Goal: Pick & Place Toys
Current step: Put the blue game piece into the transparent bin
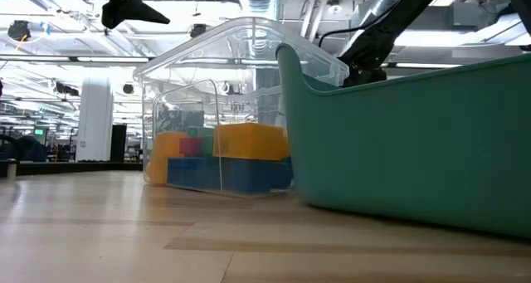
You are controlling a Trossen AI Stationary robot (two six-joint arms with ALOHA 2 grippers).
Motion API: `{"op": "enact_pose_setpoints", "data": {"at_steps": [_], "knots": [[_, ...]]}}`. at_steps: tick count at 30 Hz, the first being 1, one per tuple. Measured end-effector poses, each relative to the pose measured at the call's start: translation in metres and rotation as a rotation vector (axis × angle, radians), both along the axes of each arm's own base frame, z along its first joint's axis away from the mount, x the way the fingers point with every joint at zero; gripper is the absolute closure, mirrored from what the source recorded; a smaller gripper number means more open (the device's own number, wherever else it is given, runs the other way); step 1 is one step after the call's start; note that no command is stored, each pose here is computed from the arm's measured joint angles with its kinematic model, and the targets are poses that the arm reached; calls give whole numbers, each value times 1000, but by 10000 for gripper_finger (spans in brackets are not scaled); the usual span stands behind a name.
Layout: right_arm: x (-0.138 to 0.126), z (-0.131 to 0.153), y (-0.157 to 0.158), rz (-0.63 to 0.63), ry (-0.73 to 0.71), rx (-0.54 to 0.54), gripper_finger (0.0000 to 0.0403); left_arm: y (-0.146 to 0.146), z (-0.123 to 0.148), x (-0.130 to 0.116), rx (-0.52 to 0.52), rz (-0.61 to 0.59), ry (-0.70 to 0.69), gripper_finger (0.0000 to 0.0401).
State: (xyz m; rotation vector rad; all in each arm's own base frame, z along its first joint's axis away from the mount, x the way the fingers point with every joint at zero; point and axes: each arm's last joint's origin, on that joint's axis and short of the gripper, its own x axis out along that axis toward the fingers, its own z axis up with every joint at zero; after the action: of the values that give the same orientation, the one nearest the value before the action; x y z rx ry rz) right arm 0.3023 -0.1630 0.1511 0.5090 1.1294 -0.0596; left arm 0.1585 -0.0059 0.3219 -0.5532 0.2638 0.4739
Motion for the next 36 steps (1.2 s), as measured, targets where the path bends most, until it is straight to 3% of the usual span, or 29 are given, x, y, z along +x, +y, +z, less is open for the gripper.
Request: {"op": "enact_pose_setpoints", "data": {"at_steps": [3, 7, 13, 19, 27, 32, 36], "knots": [[-1, 5, 0, 60, -53, 19, 97, 0, 0, 0, -12, 5, -5, 112], [3, 9, 9, 181, -87, -43, 97, 0, 0, 0, -21, 9, -9, 112], [12, 10, 17, 255, -111, -147, 97, 0, 1, 0, -26, 11, -17, 112], [17, 10, 17, 270, -103, -265, 97, 0, 1, 0, -26, 11, -18, 113], [21, -20, 16, 318, -32, -238, 97, 0, 1, 1, -18, 5, -23, 112], [23, -25, 15, 303, -17, -243, 99, -1, 2, 1, 0, -21, -21, 112], [25, -25, 18, 302, -2, -274, 123, -1, 2, 1, 0, -22, -21, 112]]}}
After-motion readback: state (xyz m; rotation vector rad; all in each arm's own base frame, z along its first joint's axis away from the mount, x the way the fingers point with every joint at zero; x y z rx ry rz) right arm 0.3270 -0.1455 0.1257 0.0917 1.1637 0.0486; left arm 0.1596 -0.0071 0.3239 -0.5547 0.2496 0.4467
